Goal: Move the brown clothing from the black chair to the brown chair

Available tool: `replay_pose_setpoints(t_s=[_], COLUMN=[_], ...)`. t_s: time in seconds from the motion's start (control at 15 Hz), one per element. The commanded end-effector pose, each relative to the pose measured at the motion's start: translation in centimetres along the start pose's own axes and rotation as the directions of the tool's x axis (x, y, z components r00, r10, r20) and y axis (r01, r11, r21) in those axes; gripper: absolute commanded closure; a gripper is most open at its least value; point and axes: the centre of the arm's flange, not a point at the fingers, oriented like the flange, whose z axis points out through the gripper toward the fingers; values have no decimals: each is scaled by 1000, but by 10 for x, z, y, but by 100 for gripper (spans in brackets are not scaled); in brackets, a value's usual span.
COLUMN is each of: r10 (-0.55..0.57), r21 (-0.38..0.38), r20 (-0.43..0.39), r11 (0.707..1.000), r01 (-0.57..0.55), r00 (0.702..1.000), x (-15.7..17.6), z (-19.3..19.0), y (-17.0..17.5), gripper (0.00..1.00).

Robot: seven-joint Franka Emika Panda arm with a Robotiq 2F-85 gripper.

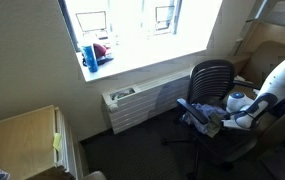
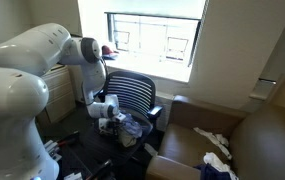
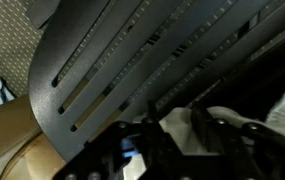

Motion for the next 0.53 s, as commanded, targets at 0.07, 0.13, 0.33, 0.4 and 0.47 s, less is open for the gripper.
replay_pose_setpoints(t_s=[0.07,0.13,0.33,0.4,0.47], r10=[35,38,75,98,143], r21=[50,79,139,165,188], r20=[-116,-168,-323,-371,-423], r11=[998,997,990,986,980], r01=[-29,-25,-31,-38,-67], r00=[993,985,943,924,895], x=[25,29,39,42,46], z=[-80,-101,-174,-201,-230], y=[-19,-18,-19,-19,-17], gripper=[96,98,100,100,100])
